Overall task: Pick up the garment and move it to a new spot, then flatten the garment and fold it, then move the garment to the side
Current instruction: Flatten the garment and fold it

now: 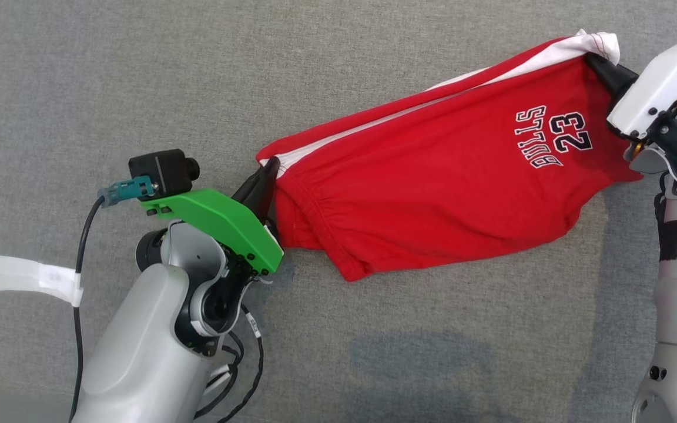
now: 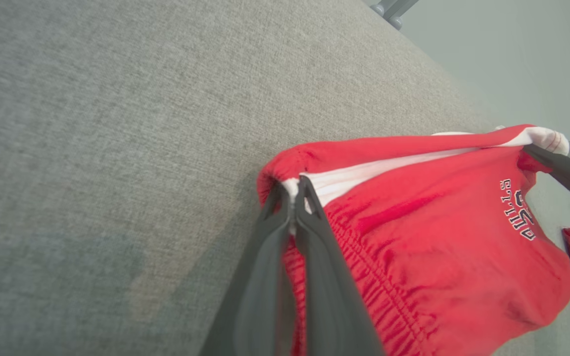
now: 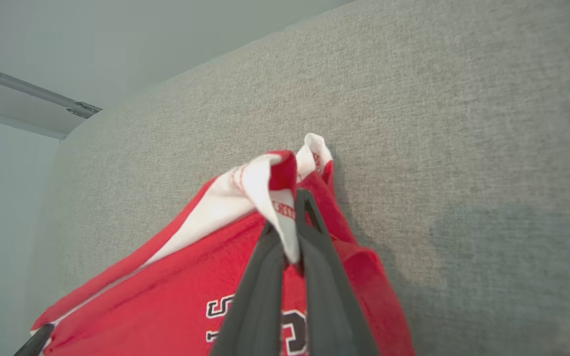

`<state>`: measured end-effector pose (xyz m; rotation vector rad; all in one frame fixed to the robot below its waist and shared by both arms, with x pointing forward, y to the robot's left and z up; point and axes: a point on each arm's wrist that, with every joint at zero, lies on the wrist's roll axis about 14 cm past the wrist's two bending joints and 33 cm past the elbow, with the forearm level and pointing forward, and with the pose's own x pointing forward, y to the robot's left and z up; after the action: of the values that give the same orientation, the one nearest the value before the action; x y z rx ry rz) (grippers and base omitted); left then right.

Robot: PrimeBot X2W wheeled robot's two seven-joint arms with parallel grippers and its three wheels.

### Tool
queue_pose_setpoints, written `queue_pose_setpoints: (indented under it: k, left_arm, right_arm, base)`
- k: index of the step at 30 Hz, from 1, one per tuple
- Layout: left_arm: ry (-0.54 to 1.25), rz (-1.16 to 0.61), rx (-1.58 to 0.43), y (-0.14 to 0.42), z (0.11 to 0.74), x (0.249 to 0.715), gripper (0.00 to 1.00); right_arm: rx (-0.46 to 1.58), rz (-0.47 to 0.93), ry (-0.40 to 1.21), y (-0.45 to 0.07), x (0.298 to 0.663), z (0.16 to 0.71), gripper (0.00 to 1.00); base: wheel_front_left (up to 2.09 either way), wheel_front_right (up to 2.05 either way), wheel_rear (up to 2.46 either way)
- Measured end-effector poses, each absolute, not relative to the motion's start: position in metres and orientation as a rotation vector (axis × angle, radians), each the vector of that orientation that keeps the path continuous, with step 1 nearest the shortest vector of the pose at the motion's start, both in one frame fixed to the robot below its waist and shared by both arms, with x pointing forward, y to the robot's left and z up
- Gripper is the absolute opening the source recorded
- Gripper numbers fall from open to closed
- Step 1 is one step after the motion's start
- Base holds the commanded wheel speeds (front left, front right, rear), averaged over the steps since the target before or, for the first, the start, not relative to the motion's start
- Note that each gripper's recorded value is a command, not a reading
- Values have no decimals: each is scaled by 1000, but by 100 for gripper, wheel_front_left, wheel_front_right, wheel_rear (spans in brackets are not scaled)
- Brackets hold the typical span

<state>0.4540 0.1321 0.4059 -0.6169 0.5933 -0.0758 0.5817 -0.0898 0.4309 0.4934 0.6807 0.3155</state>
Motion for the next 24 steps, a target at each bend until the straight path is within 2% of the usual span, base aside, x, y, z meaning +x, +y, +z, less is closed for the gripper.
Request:
queue_pose_setpoints:
  k: [1,2,3,4,13,20,24]
  left_arm:
    - [594,-78,-616,132,406,454,0]
    - [600,-80,-612,131,404,456,13]
    - [601,-82,-613,130,404,456,50]
    - [605,-86,-613,128,405,455,100]
    - [591,-121,-578,123,427,433,100]
    - [414,-76,-471,144,464,412,100]
    - [353,-66,-443,148,472,405,100]
  right_arm:
    - [474,311,687,-91,582,430,0]
    - [447,303,695,-92,583,427,15]
    - [434,299,691,-92,584,428,52]
    - [417,298,689,-92,585,429,100]
    - [234,360,695,-92,566,448,100]
    - [158,351,734,-113,543,455,100]
    - [111,337,752,-121,542,449,100]
  base:
    - [0,0,0]
    - [0,0,0]
    - [0,0,0]
    - [0,0,0]
    - [0,0,0]
    - [0,0,0]
    - [0,0,0]
